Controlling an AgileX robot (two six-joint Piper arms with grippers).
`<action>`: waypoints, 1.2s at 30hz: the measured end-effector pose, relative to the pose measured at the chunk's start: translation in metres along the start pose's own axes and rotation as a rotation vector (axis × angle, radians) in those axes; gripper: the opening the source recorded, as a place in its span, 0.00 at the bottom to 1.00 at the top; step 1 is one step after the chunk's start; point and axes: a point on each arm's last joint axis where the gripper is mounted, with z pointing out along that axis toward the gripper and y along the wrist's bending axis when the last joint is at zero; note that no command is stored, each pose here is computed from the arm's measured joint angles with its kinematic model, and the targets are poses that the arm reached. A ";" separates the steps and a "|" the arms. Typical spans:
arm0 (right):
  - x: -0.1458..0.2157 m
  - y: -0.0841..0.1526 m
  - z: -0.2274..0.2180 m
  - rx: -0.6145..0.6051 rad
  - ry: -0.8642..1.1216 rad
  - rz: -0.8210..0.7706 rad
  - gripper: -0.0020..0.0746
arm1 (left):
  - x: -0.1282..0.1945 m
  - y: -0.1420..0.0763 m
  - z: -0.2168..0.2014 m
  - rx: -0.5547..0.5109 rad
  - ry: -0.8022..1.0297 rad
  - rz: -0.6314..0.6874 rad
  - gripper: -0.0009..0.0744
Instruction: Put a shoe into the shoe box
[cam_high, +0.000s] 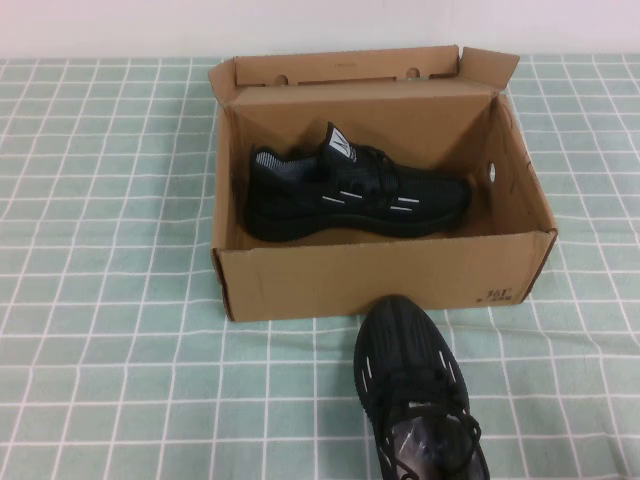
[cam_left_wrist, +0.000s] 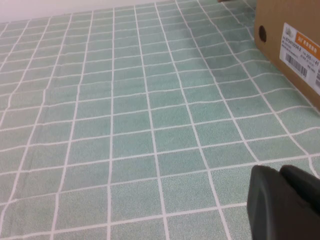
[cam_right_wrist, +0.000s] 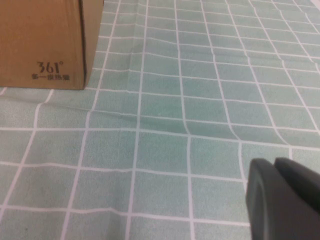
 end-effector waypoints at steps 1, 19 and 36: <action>0.000 0.000 0.000 0.000 0.000 0.000 0.02 | 0.000 0.000 0.000 0.000 0.000 0.000 0.01; 0.000 0.000 0.000 -0.001 0.000 0.002 0.02 | -0.003 0.000 0.000 -0.004 -0.035 0.000 0.01; -0.056 -0.020 -0.022 0.106 -0.705 0.365 0.02 | -0.051 0.006 -0.016 -0.070 -0.599 -0.015 0.01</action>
